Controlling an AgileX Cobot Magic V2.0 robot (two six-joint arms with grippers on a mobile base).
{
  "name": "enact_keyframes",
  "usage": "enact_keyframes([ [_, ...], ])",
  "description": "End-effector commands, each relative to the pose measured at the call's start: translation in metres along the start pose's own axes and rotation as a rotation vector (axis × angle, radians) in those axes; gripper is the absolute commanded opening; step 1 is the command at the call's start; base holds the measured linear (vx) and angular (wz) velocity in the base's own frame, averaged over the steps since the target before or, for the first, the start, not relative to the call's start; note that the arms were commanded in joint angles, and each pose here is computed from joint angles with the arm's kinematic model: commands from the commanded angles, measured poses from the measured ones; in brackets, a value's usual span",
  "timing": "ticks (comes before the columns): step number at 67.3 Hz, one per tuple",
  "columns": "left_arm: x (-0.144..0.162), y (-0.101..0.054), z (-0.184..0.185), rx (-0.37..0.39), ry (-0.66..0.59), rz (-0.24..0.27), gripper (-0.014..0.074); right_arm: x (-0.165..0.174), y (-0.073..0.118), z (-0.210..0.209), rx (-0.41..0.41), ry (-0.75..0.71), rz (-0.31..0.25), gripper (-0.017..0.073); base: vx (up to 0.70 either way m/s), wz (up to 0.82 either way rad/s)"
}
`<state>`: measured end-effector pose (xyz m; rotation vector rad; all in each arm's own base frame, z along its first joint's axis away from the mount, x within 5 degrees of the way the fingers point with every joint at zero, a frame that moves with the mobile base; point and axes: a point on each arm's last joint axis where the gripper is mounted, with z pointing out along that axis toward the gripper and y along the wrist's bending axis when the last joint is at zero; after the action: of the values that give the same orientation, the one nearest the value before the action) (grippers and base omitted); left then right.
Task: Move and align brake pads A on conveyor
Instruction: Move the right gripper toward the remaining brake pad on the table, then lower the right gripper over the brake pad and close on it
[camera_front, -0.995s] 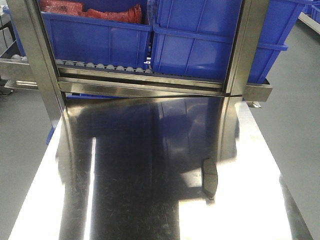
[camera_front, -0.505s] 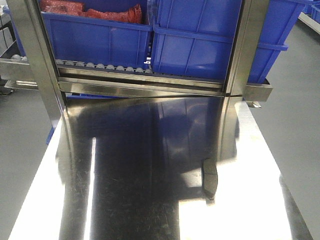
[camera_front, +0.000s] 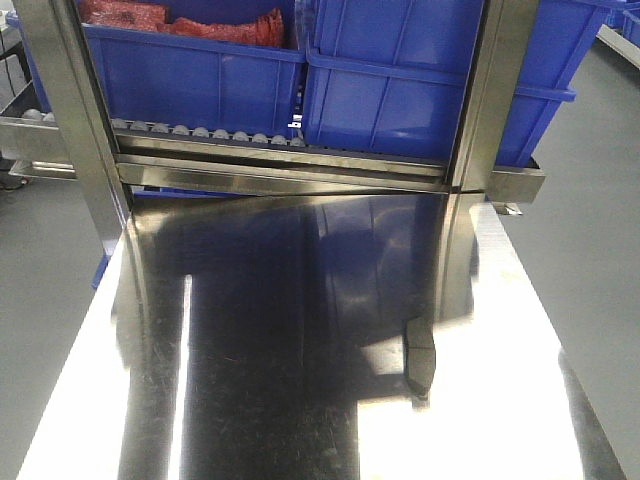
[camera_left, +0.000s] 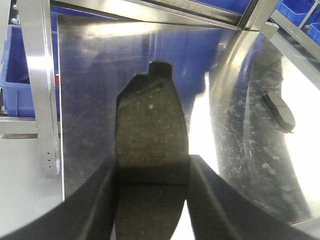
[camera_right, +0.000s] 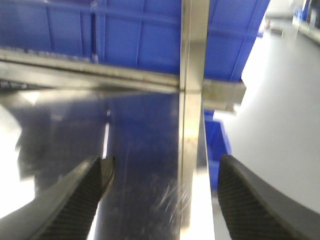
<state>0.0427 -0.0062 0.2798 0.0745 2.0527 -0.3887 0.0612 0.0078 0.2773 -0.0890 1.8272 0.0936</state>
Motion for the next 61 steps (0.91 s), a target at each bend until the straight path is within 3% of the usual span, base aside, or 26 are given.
enact_keyframes([
  [1,-0.014,-0.005,-0.004,0.043,-0.096,0.009,-0.0006,-0.023,-0.001,0.017,0.006,0.049,0.025,0.0484,0.00,0.00],
  [21,-0.014,-0.005,-0.004,0.042,-0.095,0.009,-0.0006,-0.039,-0.002,0.089,0.004,0.441,0.035,0.0484,0.00,0.00],
  [39,-0.014,-0.005,-0.004,0.042,-0.095,0.009,-0.0006,-0.020,-0.003,0.143,0.004,0.682,0.059,0.0484,0.00,0.00],
  [47,-0.014,-0.005,-0.004,0.042,-0.095,0.009,-0.0006,-0.015,-0.003,0.166,-0.016,0.835,0.033,0.0475,0.00,0.00],
  [61,-0.014,-0.005,-0.004,0.041,-0.094,0.009,-0.0006,-0.032,0.012,0.199,-0.063,0.858,0.080,0.0465,0.00,0.00],
])
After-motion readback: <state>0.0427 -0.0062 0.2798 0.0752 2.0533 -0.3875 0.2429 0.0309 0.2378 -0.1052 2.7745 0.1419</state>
